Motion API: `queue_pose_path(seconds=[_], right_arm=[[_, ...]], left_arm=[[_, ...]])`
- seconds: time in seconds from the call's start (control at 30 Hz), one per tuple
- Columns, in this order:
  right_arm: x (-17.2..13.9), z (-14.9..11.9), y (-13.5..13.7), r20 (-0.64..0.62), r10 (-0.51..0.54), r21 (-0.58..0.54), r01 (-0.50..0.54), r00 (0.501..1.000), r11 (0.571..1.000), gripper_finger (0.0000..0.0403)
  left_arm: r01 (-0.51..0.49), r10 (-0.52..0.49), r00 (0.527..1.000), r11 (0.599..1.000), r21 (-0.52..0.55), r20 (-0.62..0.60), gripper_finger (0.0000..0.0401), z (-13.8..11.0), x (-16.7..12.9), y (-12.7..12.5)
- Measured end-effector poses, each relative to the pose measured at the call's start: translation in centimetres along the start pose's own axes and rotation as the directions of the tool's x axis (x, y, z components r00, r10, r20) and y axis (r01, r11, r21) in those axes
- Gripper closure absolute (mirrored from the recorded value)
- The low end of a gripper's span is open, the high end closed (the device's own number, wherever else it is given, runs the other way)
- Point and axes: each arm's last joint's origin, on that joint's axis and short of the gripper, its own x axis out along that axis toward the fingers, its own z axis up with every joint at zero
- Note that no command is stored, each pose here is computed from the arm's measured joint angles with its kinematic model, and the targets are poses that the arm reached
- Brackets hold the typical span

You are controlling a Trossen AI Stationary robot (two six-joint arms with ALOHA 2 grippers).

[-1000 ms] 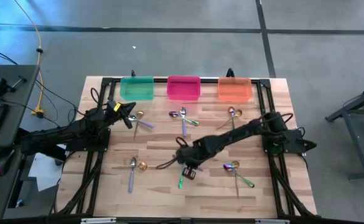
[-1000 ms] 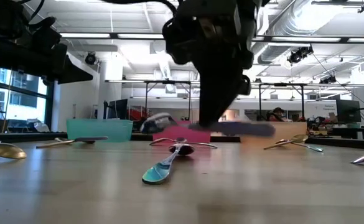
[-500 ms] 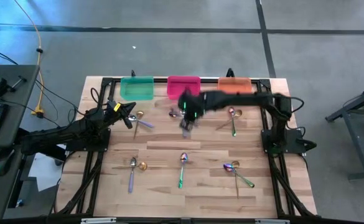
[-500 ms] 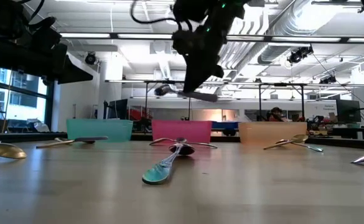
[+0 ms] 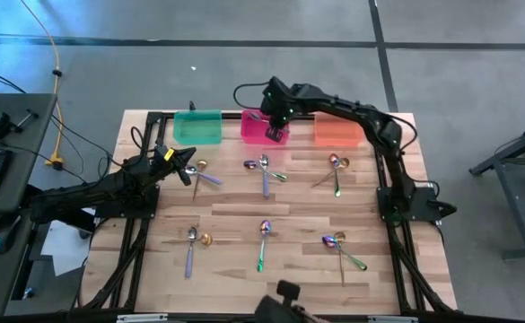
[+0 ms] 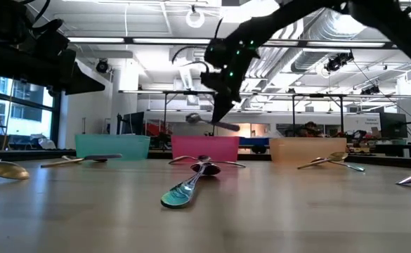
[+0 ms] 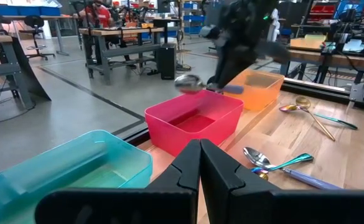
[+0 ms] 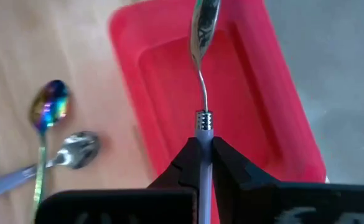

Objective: Sort silverware by color (type)
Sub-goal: Put the purple spoon into the red bin, then put the gold spoon into the orange bin

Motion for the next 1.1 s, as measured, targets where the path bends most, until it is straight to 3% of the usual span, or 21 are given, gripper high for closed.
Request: queue_pose_path(seconds=[0.2,0.57,0.93,1.1], right_arm=[[2.4,0.9,-1.3,0.001,0.016,0.040,-0.016,1.000,0.999,0.0402],[6.2,-0.2,-1.5,-0.086,0.055,0.074,-0.048,0.995,0.996,0.0400],[5.9,-0.4,-1.3,-0.127,0.044,0.109,-0.031,0.991,0.994,0.0299],[4.1,0.5,-0.5,-0.146,-0.017,0.082,0.030,0.989,0.996,0.0304]], left_arm=[[0.000,0.000,1.000,1.000,0.000,0.001,0.0401,0.0,0.0,0.0],[0.000,0.000,1.000,1.000,0.000,0.001,0.0401,0.0,0.0,0.0],[0.000,0.000,1.000,1.000,0.000,0.000,0.0401,0.0,0.0,0.0],[-0.001,0.001,1.000,1.000,0.000,0.001,0.0401,0.0,0.0,0.0]])
